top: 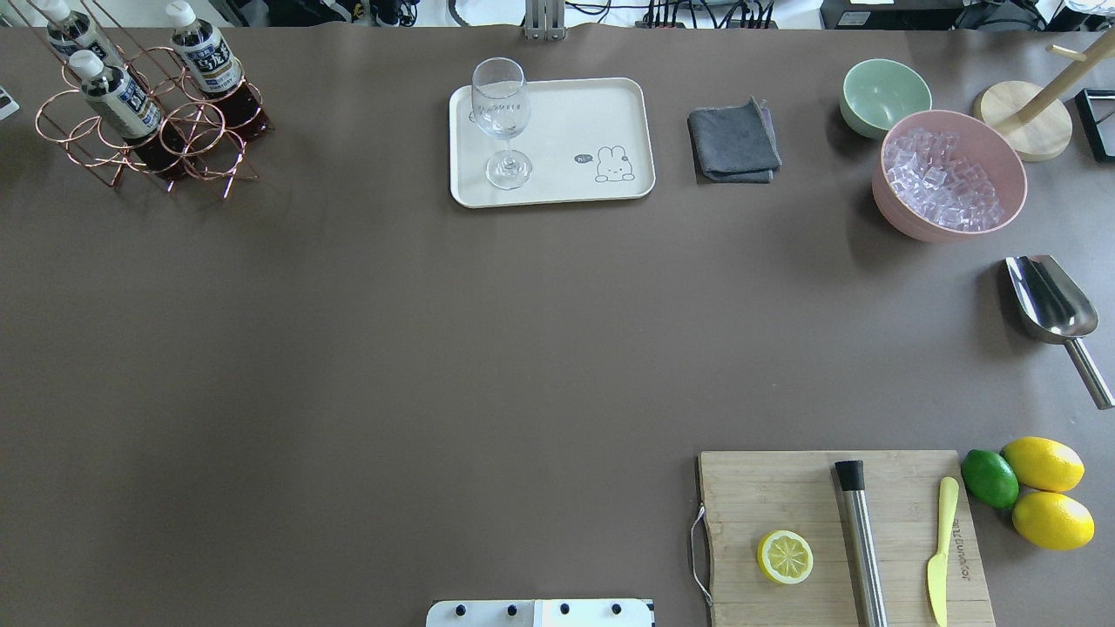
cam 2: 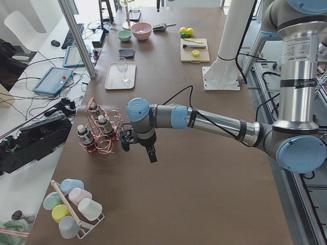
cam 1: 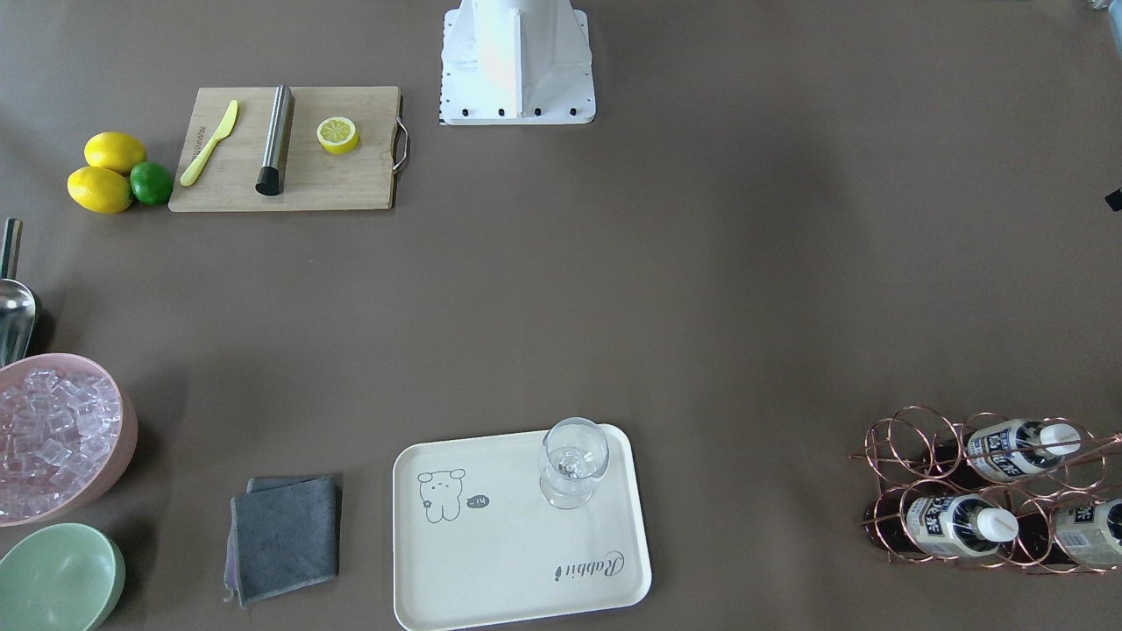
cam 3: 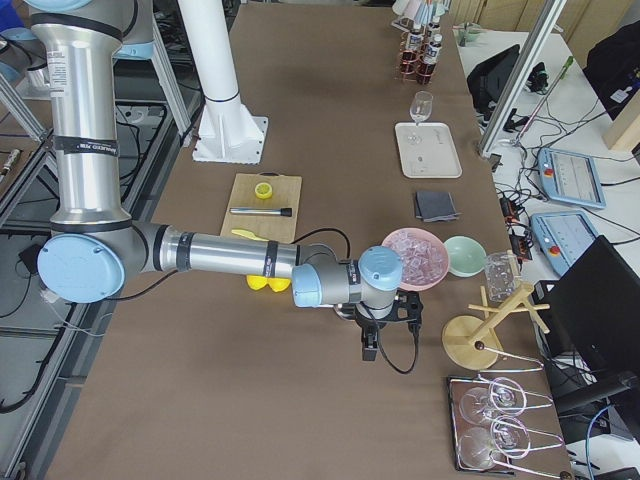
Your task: Take tea from basket to plate
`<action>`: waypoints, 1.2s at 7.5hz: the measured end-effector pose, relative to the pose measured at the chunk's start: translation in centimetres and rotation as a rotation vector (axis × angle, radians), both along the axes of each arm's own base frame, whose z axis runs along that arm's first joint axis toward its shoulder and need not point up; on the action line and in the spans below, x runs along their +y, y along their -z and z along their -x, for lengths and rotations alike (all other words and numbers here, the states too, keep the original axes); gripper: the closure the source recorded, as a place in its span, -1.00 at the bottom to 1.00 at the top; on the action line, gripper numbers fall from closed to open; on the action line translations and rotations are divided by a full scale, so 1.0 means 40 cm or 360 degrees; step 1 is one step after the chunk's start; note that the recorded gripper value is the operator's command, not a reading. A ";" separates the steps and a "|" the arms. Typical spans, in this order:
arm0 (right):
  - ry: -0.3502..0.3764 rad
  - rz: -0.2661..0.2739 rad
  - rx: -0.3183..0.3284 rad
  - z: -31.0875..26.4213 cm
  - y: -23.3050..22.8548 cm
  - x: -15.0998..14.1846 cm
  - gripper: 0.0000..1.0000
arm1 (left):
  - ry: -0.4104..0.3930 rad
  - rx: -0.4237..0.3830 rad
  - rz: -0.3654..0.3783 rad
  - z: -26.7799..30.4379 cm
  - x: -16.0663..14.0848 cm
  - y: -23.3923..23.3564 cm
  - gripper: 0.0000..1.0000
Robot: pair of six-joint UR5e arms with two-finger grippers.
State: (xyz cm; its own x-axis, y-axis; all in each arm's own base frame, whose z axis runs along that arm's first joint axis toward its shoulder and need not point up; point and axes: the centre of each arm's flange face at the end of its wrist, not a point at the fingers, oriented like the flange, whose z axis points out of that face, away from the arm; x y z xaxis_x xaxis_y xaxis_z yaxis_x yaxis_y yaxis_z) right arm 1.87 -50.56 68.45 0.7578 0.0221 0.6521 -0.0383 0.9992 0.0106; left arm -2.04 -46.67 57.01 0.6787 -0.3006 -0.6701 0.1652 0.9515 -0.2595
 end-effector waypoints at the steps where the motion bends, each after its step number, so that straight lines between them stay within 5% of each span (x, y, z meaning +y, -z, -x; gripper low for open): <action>1: -0.0005 0.0007 -0.0002 0.000 -0.001 0.000 -0.99 | 0.0001 -0.0001 0.0004 -0.001 -0.001 -0.001 -0.96; 6: -0.0007 -0.0008 -0.0005 0.001 0.010 -0.008 -0.99 | 0.0010 -0.0001 0.0018 -0.004 -0.023 -0.005 -0.96; 7: -0.0008 -0.0013 -0.0006 0.001 0.014 -0.010 -0.99 | 0.0086 -0.0003 0.0078 -0.005 -0.037 0.008 -0.97; 9: -0.0008 -0.0018 -0.0007 0.002 0.018 -0.010 -0.99 | 0.0477 -0.0019 0.0411 -0.017 -0.098 0.069 -0.97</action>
State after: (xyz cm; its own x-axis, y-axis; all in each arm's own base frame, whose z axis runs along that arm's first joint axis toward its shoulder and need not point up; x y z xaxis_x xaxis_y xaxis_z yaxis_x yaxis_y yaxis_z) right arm 1.81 -50.96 67.73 0.7548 0.0181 0.6558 -0.0431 0.9988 0.0220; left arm -1.37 -50.60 54.25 0.5426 -0.6444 -0.5389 0.4304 0.7641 -0.4805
